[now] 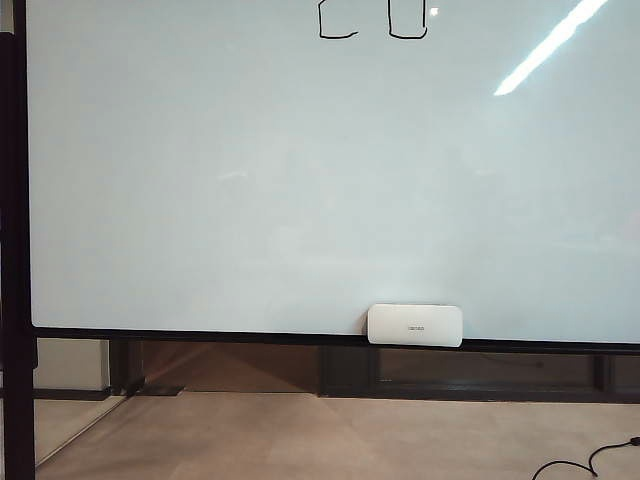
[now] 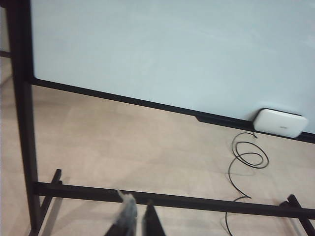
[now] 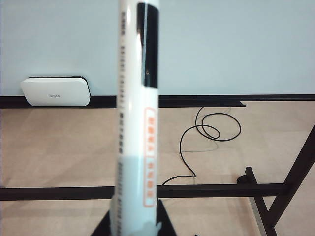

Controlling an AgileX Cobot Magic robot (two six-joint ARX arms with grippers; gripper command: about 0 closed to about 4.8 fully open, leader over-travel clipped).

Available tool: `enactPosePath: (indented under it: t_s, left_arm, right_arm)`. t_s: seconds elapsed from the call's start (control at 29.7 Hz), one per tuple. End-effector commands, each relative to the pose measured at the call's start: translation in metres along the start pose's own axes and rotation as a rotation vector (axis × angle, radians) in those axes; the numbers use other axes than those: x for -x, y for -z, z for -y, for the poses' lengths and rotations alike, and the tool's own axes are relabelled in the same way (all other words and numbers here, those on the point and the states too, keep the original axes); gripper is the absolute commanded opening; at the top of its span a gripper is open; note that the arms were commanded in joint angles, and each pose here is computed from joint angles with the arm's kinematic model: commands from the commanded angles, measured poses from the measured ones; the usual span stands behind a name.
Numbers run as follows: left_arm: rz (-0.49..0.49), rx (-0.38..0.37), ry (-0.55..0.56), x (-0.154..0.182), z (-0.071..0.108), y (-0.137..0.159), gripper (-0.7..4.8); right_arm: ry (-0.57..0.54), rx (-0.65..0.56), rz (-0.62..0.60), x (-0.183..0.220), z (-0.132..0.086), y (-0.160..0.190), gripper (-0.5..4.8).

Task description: Reach to the right to find the marker pen, pick it up, and write the number 20 on the whiteboard.

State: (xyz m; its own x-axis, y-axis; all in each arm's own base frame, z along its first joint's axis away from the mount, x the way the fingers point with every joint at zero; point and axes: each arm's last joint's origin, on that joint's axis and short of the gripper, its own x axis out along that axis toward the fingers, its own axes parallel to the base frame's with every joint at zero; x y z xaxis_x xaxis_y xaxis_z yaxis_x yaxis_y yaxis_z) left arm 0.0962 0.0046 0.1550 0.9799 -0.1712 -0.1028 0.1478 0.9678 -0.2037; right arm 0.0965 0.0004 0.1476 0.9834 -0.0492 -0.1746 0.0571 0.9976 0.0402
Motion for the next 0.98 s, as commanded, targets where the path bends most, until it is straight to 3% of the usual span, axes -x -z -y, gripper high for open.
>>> enactPosePath:
  t_s: [0.03, 0.98]
  left_arm:
    - [0.014, -0.006, 0.004, 0.0002, 0.0006, -0.002, 0.26]
    - [0.034, 0.01, 0.014, 0.0004, 0.0012, -0.0042, 0.26]
  right_arm:
    - [-0.006, 0.002, 0.018, 0.0001, -0.0003, -0.0018, -0.01]
    - [-0.007, 0.001, 0.018, 0.0001, -0.0005, -0.0018, -0.01]
